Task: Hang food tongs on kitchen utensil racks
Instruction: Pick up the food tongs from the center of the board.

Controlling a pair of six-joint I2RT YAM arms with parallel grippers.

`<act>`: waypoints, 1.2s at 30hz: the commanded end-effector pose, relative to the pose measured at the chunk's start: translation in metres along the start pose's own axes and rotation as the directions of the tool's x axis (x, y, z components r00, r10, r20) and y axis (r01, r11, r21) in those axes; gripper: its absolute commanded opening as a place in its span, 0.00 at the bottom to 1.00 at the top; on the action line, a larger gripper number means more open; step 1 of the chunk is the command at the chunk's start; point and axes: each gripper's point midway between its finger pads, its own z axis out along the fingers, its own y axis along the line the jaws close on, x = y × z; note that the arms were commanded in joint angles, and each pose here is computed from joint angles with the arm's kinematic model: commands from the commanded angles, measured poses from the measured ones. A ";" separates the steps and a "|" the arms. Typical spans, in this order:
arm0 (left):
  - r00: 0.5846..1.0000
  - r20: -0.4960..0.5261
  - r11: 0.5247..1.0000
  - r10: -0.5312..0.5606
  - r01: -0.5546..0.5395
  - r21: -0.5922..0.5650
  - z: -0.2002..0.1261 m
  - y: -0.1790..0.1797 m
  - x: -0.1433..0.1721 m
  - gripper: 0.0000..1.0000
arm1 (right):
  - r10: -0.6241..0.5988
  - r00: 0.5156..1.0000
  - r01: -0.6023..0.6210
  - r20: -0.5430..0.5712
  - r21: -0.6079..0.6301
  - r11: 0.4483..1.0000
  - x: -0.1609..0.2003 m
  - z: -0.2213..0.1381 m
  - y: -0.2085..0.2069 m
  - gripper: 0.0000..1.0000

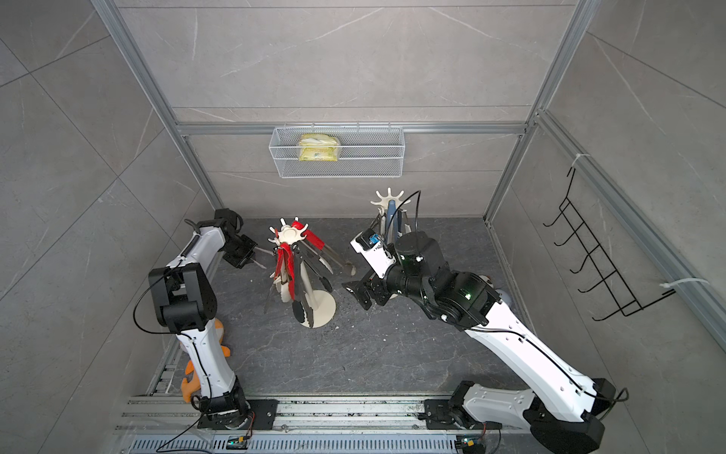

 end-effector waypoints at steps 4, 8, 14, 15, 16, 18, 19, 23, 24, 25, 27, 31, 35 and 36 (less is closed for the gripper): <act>0.953 0.149 0.964 0.265 -0.262 -0.044 -0.095 -0.003 -0.021 0.00 | -0.004 1.000 0.004 -0.012 0.031 1.000 0.003 0.008 -0.005 1.00; 0.903 0.255 0.938 0.345 -0.343 -0.052 -0.149 -0.010 -0.031 0.00 | 0.012 1.000 -0.011 -0.025 0.044 0.999 -0.001 0.012 -0.008 0.99; 0.818 0.409 0.901 0.405 -0.433 -0.027 -0.226 -0.022 -0.028 0.00 | 0.051 0.999 -0.050 -0.012 0.017 0.999 -0.014 0.017 -0.007 1.00; 0.800 0.433 0.892 0.416 -0.452 -0.024 -0.238 -0.025 -0.024 0.00 | 0.058 0.998 -0.058 -0.007 0.007 0.998 -0.017 0.018 -0.006 1.00; 0.780 0.458 0.883 0.425 -0.468 -0.022 -0.251 -0.026 -0.021 0.00 | 0.064 0.998 -0.064 0.000 -0.002 0.998 -0.020 0.018 -0.005 1.00; 0.724 0.510 0.853 0.464 -0.520 -0.039 -0.276 -0.034 -0.011 0.00 | 0.079 0.997 -0.078 0.011 -0.024 0.997 -0.028 0.019 -0.004 1.00; 0.697 0.531 0.838 0.482 -0.543 -0.048 -0.286 -0.038 -0.007 0.00 | 0.085 0.996 -0.084 0.018 -0.034 0.996 -0.032 0.018 -0.004 1.00; 0.585 0.595 0.770 0.551 -0.632 -0.091 -0.327 -0.055 0.017 0.00 | 0.109 0.993 -0.106 0.045 -0.068 0.992 -0.050 0.017 -0.007 1.00; 0.555 0.609 0.750 0.566 -0.653 -0.102 -0.336 -0.060 0.024 0.00 | 0.113 0.992 -0.108 0.057 -0.073 0.991 -0.055 0.015 -0.008 1.00; 0.528 0.625 0.737 0.575 -0.666 -0.115 -0.345 -0.063 0.029 0.00 | 0.119 0.991 -0.114 0.064 -0.073 0.991 -0.059 0.014 -0.009 1.00; 0.464 0.659 0.705 0.592 -0.695 -0.144 -0.363 -0.070 0.042 0.00 | 0.126 0.988 -0.119 0.084 -0.082 0.989 -0.068 0.011 -0.012 1.00; 0.370 0.726 0.656 0.580 -0.741 -0.146 -0.395 -0.081 0.064 0.00 | 0.150 0.980 -0.135 0.130 -0.113 0.984 -0.089 0.002 -0.013 1.00; 0.304 0.783 0.618 0.542 -0.776 -0.126 -0.422 -0.089 0.081 0.00 | 0.188 0.967 -0.166 0.169 -0.139 0.976 -0.111 -0.007 -0.014 1.00; 0.291 0.797 0.608 0.529 -0.785 -0.116 -0.428 -0.091 0.085 0.00 | 0.201 0.964 -0.178 0.172 -0.143 0.974 -0.114 -0.008 -0.016 1.00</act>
